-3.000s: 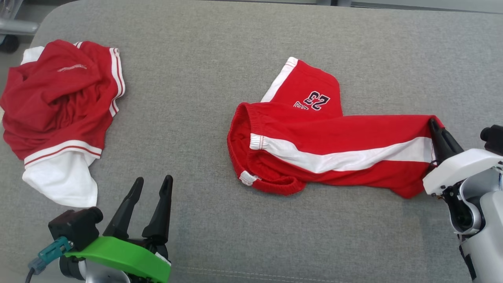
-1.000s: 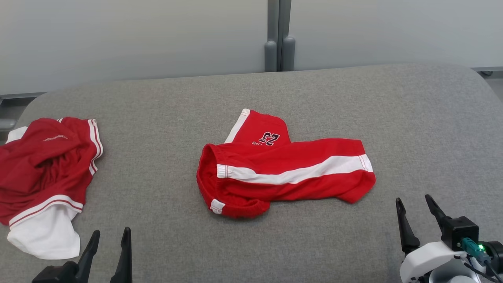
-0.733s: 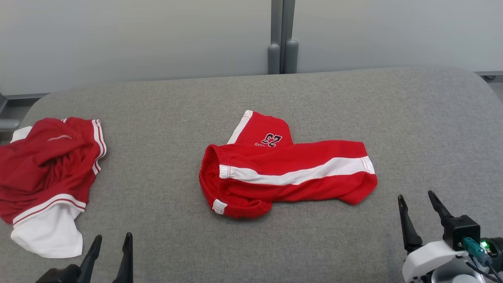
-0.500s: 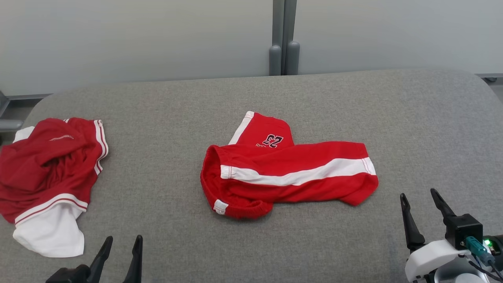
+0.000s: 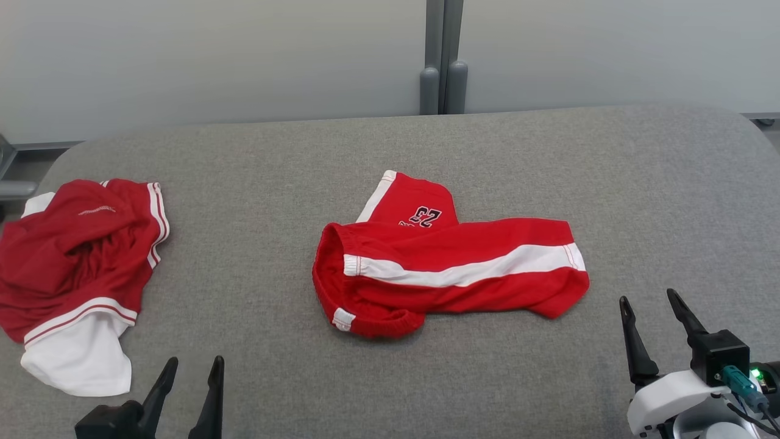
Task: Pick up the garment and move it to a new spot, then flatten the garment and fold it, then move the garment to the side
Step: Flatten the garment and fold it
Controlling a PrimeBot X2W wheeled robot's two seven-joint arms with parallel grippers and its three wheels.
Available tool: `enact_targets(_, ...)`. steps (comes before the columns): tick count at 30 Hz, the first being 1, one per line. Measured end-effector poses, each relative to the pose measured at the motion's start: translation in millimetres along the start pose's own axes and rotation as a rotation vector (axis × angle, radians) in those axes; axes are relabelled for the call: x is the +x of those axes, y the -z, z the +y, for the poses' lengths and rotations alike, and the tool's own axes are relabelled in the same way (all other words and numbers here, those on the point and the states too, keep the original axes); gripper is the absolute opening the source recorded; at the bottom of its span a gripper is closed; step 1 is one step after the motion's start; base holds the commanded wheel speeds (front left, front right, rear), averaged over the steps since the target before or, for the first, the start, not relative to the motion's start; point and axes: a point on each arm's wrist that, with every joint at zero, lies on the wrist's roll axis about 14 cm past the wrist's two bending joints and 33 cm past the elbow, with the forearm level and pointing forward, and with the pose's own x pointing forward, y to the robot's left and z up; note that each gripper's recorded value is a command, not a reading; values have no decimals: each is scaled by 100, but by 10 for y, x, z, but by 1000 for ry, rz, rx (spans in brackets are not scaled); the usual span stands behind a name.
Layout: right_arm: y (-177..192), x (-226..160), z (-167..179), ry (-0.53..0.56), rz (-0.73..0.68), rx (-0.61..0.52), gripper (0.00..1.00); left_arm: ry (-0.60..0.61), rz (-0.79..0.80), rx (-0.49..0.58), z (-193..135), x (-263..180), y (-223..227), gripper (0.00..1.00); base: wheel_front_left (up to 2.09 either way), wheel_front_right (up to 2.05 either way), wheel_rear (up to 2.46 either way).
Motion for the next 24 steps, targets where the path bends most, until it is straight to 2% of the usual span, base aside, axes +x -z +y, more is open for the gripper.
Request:
enact_targets(8,55,96,-4,3,22,31,100,89,-17,-20,-258,246,-110,100,0,0,0)
enact_targets(16,54,668,-7,-21,72,25,100,230,19,-58,-711,763,-219,100,0,0,0)
enact_targets(24,220,1056,-86,-21,135,1,100,325,144,-56,-969,1057,-10,100,0,0,0)
